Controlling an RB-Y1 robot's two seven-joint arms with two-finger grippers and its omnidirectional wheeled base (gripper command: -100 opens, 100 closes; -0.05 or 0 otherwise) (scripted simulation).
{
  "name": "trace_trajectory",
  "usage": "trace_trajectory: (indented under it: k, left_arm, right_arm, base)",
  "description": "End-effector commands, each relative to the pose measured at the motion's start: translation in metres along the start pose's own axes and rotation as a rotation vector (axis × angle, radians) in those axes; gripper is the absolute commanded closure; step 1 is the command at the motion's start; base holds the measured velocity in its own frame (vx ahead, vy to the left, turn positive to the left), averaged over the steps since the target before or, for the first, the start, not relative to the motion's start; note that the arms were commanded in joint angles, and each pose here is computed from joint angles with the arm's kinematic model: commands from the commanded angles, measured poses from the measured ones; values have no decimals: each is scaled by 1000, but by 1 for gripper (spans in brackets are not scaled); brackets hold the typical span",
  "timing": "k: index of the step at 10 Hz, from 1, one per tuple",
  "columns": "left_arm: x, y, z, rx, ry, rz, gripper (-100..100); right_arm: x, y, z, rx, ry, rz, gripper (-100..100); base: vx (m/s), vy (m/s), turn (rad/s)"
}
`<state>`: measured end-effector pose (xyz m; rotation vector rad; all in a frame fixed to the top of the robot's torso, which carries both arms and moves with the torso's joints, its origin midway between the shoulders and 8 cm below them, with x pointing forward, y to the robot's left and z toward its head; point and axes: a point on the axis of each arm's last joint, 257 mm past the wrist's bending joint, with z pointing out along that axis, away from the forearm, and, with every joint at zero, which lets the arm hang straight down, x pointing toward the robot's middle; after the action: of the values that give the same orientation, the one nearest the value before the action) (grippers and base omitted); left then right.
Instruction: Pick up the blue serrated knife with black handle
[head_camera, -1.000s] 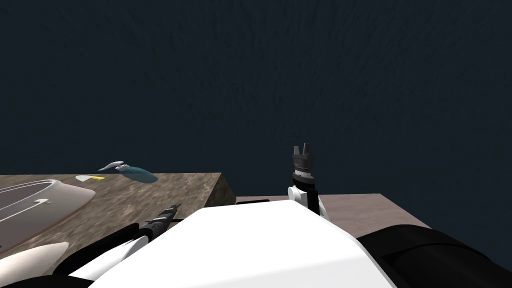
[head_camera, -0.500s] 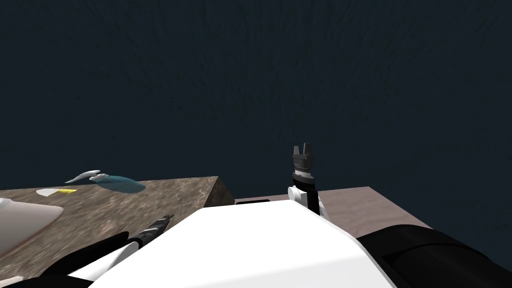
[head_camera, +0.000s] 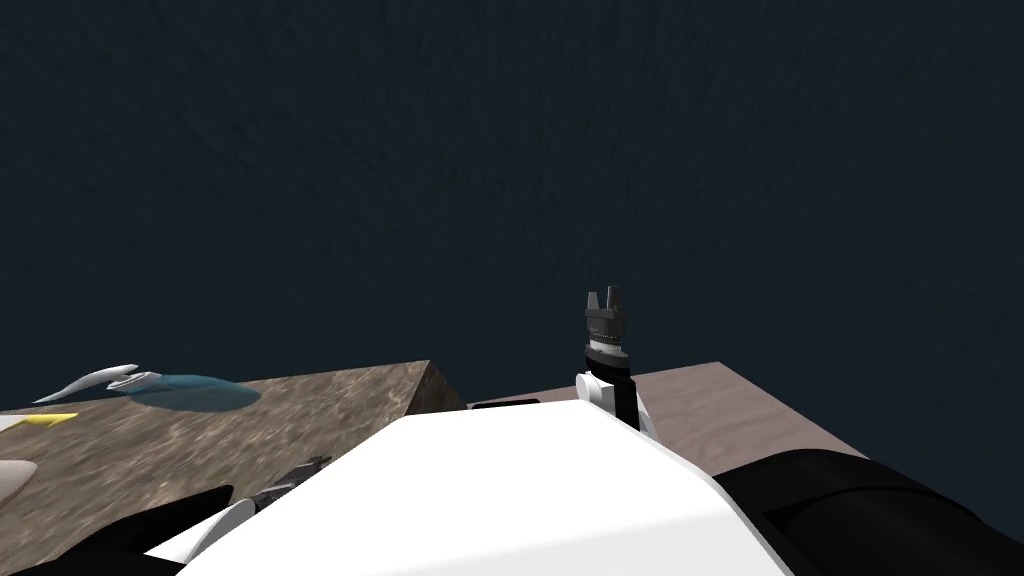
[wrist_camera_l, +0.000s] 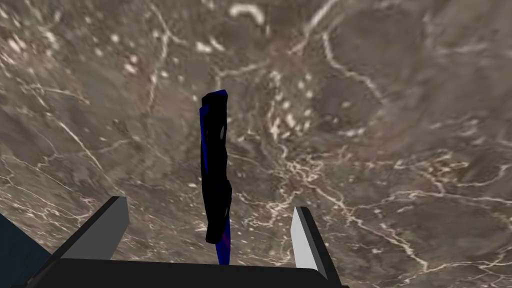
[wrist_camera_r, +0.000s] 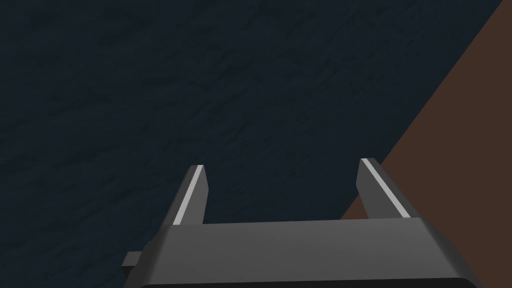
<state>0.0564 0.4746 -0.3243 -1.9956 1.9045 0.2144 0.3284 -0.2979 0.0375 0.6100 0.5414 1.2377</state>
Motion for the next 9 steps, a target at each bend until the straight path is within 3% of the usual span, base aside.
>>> trace_trajectory:
  k: [1,4,7,8,9]
  left_arm:
    - [-1,10,-1,-33,10,1,-100]
    - [-3,36,-6,-118,29,4,-100]
    - [-4,43,-7,-137,33,5,-100]
    - [-4,44,-7,-140,35,5,0]
    - [-4,44,1,-140,35,1,-100]
  right_arm:
    - [0,0,0,0,0,0,0]
    - [0,0,0,0,0,0,0]
    - [0,0,0,0,0,0,0]
    - [0,0,0,0,0,0,0]
    - [0,0,0,0,0,0,0]
  base:
    - [36,18,-56]
    - [39,16,-108]
    - [24,10,-41]
    - [0,0,0]
    - [-9,-1,-29]
